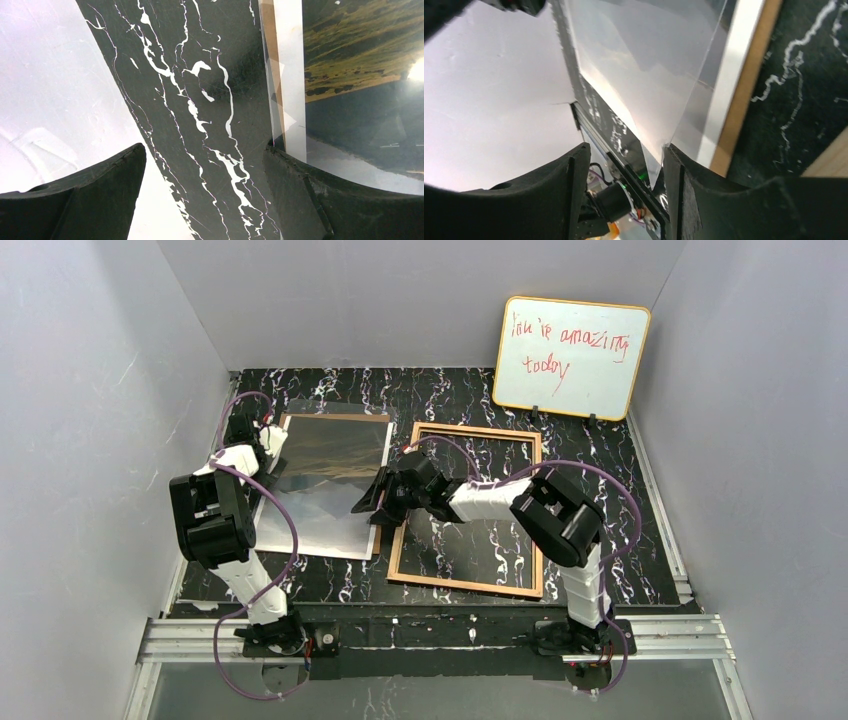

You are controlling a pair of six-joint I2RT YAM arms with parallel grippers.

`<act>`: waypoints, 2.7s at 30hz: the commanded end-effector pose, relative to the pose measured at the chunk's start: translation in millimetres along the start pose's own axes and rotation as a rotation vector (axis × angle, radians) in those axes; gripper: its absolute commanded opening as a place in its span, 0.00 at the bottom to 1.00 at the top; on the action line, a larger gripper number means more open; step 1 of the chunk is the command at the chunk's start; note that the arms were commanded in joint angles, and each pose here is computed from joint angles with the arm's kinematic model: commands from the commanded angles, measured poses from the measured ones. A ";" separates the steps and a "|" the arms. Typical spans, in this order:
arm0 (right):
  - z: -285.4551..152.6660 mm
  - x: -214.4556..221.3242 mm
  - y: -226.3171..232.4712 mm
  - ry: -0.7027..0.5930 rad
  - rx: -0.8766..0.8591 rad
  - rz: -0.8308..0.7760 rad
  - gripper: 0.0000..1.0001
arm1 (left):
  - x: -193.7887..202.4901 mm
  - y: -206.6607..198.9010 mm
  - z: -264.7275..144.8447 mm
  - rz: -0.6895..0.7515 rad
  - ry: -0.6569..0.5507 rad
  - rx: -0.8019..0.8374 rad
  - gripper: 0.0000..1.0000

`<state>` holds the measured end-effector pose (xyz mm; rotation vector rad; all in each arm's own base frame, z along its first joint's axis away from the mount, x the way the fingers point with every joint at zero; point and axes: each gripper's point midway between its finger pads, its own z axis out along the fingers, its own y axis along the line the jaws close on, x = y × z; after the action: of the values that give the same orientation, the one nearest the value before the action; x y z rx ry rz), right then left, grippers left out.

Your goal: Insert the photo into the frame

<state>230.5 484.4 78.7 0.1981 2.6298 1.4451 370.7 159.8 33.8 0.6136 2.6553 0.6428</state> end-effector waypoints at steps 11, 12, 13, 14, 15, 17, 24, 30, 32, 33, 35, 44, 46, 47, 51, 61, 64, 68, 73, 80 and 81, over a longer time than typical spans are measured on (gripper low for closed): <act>-20.4 -13.5 90.6 -0.139 -0.361 -0.110 0.71 | 64.8 -102.4 13.5 0.066 0.189 0.365 0.85; -17.8 -13.9 89.5 -0.140 -0.359 -0.111 0.71 | 65.1 -102.2 13.3 0.068 0.189 0.365 0.85; -15.7 -14.7 89.4 -0.142 -0.360 -0.112 0.70 | 65.3 -102.5 12.9 0.070 0.190 0.367 0.85; -14.3 -16.2 90.0 -0.147 -0.365 -0.114 0.70 | 65.8 -102.6 12.9 0.071 0.191 0.369 0.85; -13.2 -17.9 90.9 -0.156 -0.372 -0.117 0.69 | 65.7 -103.0 12.5 0.073 0.191 0.370 0.85; -11.1 -22.3 90.0 -0.179 -0.372 -0.120 0.67 | 66.0 -103.6 12.3 0.076 0.192 0.375 0.84; -0.5 -33.3 82.5 -0.220 -0.312 -0.120 0.49 | 67.0 -104.0 11.2 0.084 0.196 0.383 0.83; 5.2 -29.5 80.7 -0.171 -0.255 -0.130 0.16 | 67.2 -104.1 10.1 0.092 0.200 0.391 0.85; 0.7 -30.0 81.0 -0.179 -0.233 -0.147 0.10 | 63.2 -99.9 7.3 0.092 0.195 0.389 0.89; -3.6 -31.6 81.1 -0.190 -0.220 -0.159 0.06 | 59.8 -94.9 4.9 0.088 0.192 0.381 0.92; -14.5 -33.4 78.8 -0.207 -0.189 -0.182 0.01 | 48.4 -81.9 -2.1 0.069 0.174 0.366 0.98; -109.7 -23.5 24.8 -0.237 -0.038 -0.128 0.01 | -23.2 -35.1 -51.2 -0.048 0.017 0.391 0.98; -136.5 -16.2 12.9 -0.254 -0.001 -0.112 0.01 | -31.8 -36.1 -57.8 -0.036 0.003 0.386 0.98; -148.8 -12.0 5.0 -0.260 0.018 -0.103 0.01 | -34.4 -38.4 -61.1 -0.024 -0.002 0.380 0.98; -194.4 4.1 -27.9 -0.285 0.098 -0.050 0.01 | -44.1 -55.9 -72.3 0.023 -0.015 0.380 0.98; -215.1 18.5 -98.7 -0.250 0.267 -0.012 0.26 | -97.7 -149.9 -111.5 0.183 -0.102 0.408 0.98; -216.7 19.4 -110.8 -0.234 0.335 -0.024 0.43 | -105.7 -168.8 -109.2 0.231 -0.090 0.396 0.98; -234.1 9.4 -123.2 -0.266 0.482 -0.057 0.76 | -104.7 -180.0 -97.0 0.268 -0.058 0.373 0.98; -267.3 -11.9 -124.4 -0.304 0.667 -0.166 0.98 | -101.1 -179.9 -94.0 0.287 -0.053 0.360 0.98; -258.2 -61.1 -120.6 -0.240 0.672 -0.197 0.99 | -102.7 -178.9 -96.6 0.284 -0.053 0.361 0.98; -251.4 -65.5 -124.1 -0.215 0.653 -0.192 0.99 | -102.7 -179.7 -95.5 0.281 -0.051 0.362 0.98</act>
<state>230.4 208.0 129.2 0.2422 2.6581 0.4700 362.7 -70.1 42.6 1.1193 2.6649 0.1972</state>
